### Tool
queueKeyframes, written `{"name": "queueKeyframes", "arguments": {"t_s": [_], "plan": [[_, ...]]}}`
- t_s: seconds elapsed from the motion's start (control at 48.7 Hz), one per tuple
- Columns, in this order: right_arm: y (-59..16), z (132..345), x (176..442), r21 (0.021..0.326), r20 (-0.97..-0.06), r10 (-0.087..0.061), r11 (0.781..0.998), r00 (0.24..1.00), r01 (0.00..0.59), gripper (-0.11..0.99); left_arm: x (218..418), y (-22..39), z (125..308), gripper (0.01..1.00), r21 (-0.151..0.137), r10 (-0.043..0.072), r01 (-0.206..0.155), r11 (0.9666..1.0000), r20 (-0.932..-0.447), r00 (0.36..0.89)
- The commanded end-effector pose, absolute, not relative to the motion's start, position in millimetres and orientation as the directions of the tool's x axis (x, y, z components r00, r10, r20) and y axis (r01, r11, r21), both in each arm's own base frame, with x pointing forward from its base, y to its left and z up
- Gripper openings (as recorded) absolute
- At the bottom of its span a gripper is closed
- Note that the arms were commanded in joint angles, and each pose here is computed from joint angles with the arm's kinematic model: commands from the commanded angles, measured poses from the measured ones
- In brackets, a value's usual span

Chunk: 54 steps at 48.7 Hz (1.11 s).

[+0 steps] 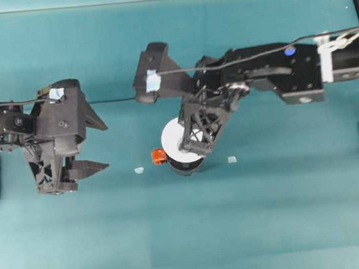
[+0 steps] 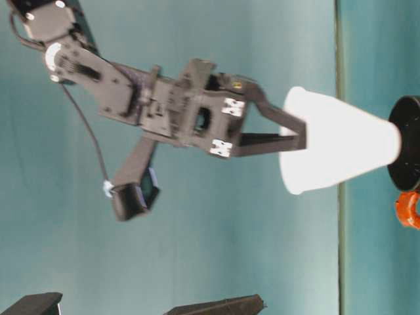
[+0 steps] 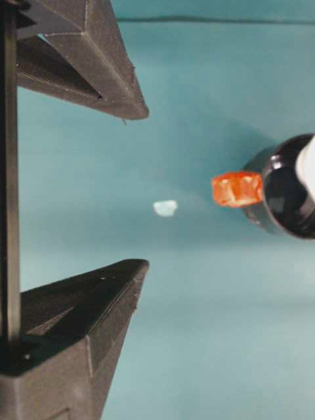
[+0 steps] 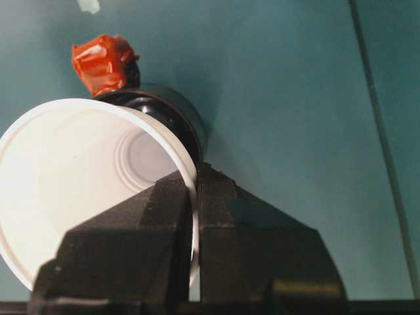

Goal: Put the paper cup into the moved red handle cup holder.

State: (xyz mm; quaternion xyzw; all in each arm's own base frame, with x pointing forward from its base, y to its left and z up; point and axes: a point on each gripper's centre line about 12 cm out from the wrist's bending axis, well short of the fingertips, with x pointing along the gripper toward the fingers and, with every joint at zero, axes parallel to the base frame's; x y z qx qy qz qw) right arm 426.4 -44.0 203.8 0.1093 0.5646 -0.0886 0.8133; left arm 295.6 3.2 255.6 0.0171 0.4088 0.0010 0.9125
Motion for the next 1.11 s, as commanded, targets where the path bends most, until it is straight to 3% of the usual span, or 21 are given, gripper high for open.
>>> {"name": "queueKeyframes", "arguments": {"t_s": [0.0,0.349,1.088], "plan": [[-40.4,206,429,0.080,-0.931,-0.020,0.964,0.366,0.255,-0.10,297.1,3.9,262.2,0.937,0.035,0.019,0.009,0.9994,-0.731,0.682],[-38.9,178,427,0.075,-0.939,-0.017,0.965,0.344,0.252,-0.10,297.0,6.2,262.2,0.937,0.035,0.024,0.001,0.9994,-0.731,0.681],[-39.3,171,428,0.078,-0.924,-0.023,0.966,0.382,0.247,-0.10,297.0,6.2,262.2,0.937,0.035,0.024,0.001,0.9994,-0.731,0.681]]}}
